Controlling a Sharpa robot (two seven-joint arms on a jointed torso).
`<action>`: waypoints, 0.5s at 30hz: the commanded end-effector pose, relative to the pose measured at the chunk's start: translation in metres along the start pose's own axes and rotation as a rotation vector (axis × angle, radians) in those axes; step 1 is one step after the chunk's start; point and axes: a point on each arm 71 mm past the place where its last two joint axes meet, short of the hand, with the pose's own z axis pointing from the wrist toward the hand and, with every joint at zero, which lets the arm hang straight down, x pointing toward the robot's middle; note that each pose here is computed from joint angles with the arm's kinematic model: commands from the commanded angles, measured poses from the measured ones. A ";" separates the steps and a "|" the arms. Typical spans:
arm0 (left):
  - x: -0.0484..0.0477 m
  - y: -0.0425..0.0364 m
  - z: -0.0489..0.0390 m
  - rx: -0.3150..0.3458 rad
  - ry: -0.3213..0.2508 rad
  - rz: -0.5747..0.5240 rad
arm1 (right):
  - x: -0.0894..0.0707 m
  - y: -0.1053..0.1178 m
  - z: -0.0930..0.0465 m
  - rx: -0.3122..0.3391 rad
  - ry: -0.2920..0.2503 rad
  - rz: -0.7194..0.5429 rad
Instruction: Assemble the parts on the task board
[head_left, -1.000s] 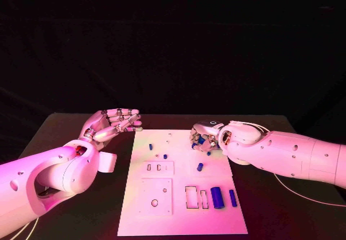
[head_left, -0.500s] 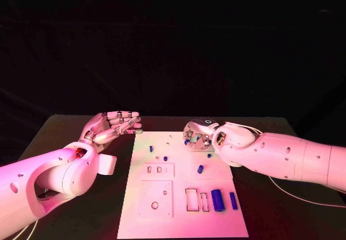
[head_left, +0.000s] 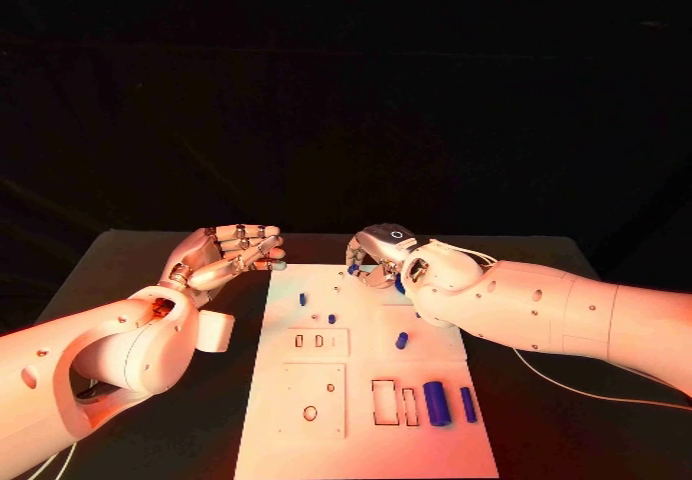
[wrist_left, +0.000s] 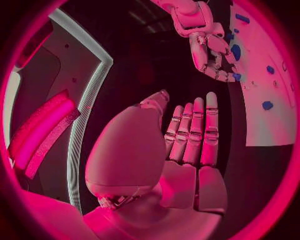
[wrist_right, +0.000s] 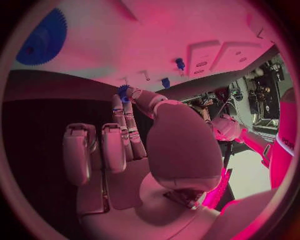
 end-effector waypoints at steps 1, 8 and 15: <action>0.0035 -0.0018 0.0010 0.008 0.024 -0.012 | 0.000 0.002 0.003 -0.011 -0.031 -0.011; 0.0049 -0.0020 0.0018 0.008 0.027 -0.013 | 0.006 0.004 0.010 -0.010 -0.020 -0.014; 0.0054 -0.0035 0.0026 0.010 0.029 -0.012 | 0.011 0.006 0.013 -0.008 -0.002 -0.015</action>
